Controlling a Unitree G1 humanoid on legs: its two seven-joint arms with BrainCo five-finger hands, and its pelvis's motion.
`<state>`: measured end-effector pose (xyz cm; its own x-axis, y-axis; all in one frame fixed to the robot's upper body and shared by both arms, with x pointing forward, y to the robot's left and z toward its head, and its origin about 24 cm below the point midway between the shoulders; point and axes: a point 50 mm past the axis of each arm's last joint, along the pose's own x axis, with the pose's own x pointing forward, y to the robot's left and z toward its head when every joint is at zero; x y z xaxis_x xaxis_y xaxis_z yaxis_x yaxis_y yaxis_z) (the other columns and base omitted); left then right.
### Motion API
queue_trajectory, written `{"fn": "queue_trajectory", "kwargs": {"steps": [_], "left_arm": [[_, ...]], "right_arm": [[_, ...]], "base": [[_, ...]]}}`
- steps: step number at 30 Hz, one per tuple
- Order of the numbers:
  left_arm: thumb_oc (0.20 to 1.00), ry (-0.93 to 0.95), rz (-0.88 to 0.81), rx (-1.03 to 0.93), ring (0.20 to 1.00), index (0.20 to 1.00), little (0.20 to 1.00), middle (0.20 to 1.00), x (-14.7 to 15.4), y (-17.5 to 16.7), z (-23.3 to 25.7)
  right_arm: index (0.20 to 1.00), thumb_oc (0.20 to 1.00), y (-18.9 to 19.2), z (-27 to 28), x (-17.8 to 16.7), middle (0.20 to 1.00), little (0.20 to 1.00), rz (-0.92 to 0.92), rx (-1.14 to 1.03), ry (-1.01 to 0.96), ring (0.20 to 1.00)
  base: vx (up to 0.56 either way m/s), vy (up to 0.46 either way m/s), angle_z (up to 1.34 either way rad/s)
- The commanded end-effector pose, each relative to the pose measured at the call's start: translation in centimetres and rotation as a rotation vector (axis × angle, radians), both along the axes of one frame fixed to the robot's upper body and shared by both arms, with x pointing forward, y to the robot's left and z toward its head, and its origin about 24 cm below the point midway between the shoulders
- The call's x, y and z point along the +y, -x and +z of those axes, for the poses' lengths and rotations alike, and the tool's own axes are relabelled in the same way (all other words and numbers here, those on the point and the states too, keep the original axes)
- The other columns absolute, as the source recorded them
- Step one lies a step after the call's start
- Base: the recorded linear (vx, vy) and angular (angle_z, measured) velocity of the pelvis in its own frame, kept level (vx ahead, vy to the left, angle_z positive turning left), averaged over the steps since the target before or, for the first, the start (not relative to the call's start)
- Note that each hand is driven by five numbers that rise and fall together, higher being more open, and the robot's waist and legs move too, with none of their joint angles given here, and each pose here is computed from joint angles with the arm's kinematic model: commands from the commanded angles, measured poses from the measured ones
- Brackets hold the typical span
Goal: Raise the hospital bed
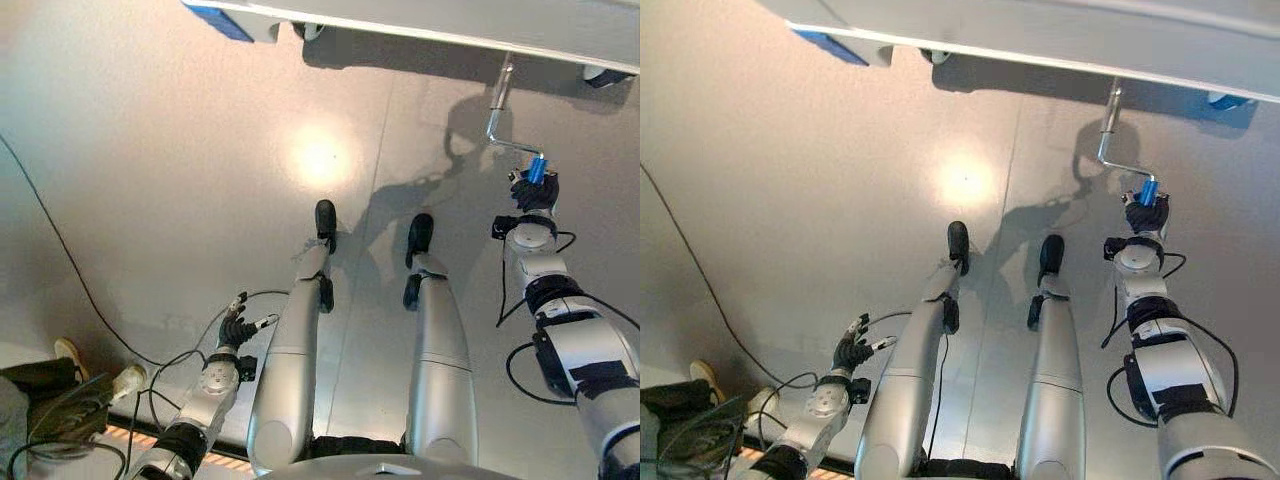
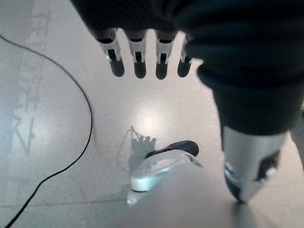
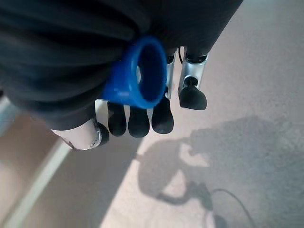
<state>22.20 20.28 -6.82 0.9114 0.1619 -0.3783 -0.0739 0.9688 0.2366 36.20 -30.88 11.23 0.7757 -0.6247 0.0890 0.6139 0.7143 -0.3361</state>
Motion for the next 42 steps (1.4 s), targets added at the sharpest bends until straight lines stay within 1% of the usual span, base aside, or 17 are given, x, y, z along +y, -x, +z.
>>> {"fn": "queue_trajectory", "kwargs": {"steps": [1,7,12,22,23,27,29,30,31,33,36,37,38,42], "left_arm": [[1.000,0.043,0.011,0.045,1.000,1.000,1.000,1.000,-1.0,1.7,-1.1],[1.000,0.056,-0.010,0.016,1.000,1.000,1.000,1.000,-1.5,1.1,-0.5],[1.000,0.064,-0.025,0.006,1.000,1.000,1.000,1.000,-1.9,0.8,-0.3],[1.000,0.068,-0.039,-0.017,1.000,1.000,1.000,1.000,-2.1,0.1,0.2],[1.000,0.066,-0.036,-0.019,1.000,1.000,1.000,1.000,-2.0,0.0,0.2],[1.000,0.064,-0.035,-0.026,1.000,1.000,1.000,1.000,-2.0,-0.2,0.4],[1.000,0.056,-0.026,-0.030,1.000,1.000,1.000,1.000,-1.7,-0.3,0.4],[1.000,0.056,-0.026,-0.030,1.000,1.000,1.000,1.000,-1.7,-0.3,0.4],[1.000,0.055,-0.021,-0.031,1.000,1.000,1.000,1.000,-1.6,-0.4,0.4],[1.000,0.056,-0.018,-0.033,1.000,1.000,1.000,1.000,-1.6,-0.4,0.5],[1.000,0.050,-0.005,-0.036,1.000,1.000,1.000,1.000,-1.3,-0.5,0.6],[1.000,0.046,0.006,-0.032,1.000,1.000,1.000,1.000,-1.0,-0.5,0.5],[1.000,0.046,0.006,-0.032,1.000,1.000,1.000,1.000,-1.0,-0.5,0.5],[1.000,0.041,0.027,-0.028,1.000,1.000,1.000,1.000,-0.5,-0.4,0.4]], "right_arm": [[0.200,0.200,4.5,-1.2,-7.2,0.200,0.200,-0.241,0.173,0.052,0.200],[0.200,0.200,2.8,-0.5,-5.6,0.200,0.200,-0.175,0.194,0.079,0.200],[0.200,0.200,2.2,-0.2,-5.0,0.200,0.200,-0.152,0.202,0.074,0.200],[0.200,0.200,-0.9,2.2,-1.4,0.200,0.200,-0.010,0.173,0.150,0.200],[0.200,0.200,-1.6,3.0,-0.4,0.200,0.200,0.025,0.162,0.184,0.200],[0.200,0.200,-2.2,3.7,0.5,0.200,0.200,0.060,0.157,0.221,0.200],[0.200,0.200,-3.4,5.0,2.8,0.200,0.200,0.136,0.123,0.275,0.200],[0.200,0.200,-3.4,5.0,2.8,0.200,0.200,0.136,0.123,0.276,0.200],[0.200,0.200,-4.2,6.2,4.5,0.200,0.200,0.189,0.094,0.321,0.200],[0.200,0.200,-4.3,6.3,5.0,0.200,0.200,0.203,0.085,0.320,0.200],[0.200,0.200,-5.2,7.6,7.9,0.200,0.200,0.289,0.026,0.350,0.200],[0.200,0.200,-5.5,8.2,9.7,0.200,0.200,0.342,-0.011,0.361,0.200],[0.200,0.200,-5.5,8.2,9.7,0.200,0.200,0.342,-0.011,0.361,0.200],[0.200,0.200,-5.9,9.6,14.0,0.200,0.200,0.472,-0.102,0.373,0.200]], "base": [[0.01,-0.003,0.10],[0.01,0.011,0.06],[0.01,0.000,0.04],[0.01,0.011,0.04],[0.02,0.025,0.04],[0.01,0.016,0.03],[0.00,0.000,0.00],[0.00,0.000,0.00],[0.00,0.000,0.00],[0.00,0.000,0.00],[0.01,0.010,0.01],[0.00,0.000,0.00],[0.00,0.000,0.00],[0.00,0.000,0.00]]}}
